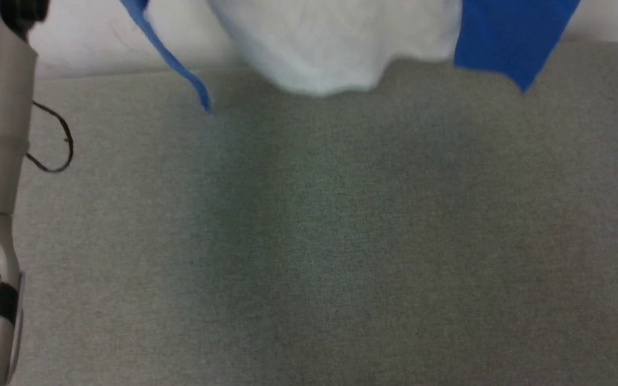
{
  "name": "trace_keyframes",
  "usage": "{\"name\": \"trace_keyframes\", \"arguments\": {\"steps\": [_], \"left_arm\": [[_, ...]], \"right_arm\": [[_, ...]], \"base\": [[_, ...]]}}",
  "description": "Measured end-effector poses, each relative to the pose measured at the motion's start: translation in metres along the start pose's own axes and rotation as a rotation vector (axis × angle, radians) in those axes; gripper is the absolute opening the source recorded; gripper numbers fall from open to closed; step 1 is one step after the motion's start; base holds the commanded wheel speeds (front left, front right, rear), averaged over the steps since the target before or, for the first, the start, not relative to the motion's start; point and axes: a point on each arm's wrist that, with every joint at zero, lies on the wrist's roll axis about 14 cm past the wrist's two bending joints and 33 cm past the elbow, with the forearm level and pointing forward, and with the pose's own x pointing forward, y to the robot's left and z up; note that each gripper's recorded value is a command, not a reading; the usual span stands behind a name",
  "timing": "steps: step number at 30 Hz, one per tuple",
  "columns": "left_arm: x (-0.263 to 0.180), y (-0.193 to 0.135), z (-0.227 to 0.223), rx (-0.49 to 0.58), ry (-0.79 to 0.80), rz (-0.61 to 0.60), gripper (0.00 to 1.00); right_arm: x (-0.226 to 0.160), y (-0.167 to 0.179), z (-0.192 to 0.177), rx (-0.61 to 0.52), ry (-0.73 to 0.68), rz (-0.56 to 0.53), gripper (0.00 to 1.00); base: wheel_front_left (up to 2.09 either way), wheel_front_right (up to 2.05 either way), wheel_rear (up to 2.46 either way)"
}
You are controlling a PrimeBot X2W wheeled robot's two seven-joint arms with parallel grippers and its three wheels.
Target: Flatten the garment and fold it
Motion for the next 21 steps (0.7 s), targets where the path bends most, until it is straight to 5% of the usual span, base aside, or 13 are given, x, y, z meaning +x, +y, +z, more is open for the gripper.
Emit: {"name": "trace_keyframes", "arguments": {"steps": [10, 21], "left_arm": [[-0.004, -0.013, -0.115, -0.069, 0.190, 0.006, 0.00], [-0.150, -0.046, -0.223, -0.251, 0.500, 0.068, 0.00]], "right_arm": [[0.011, 0.028, -0.110, 0.040, 0.166, 0.048, 0.00], [-0.091, 0.100, -0.235, 0.197, 0.474, 0.151, 0.00]], "base": [[0.00, 0.00, 0.00], [0.00, 0.00, 0.00]]}}
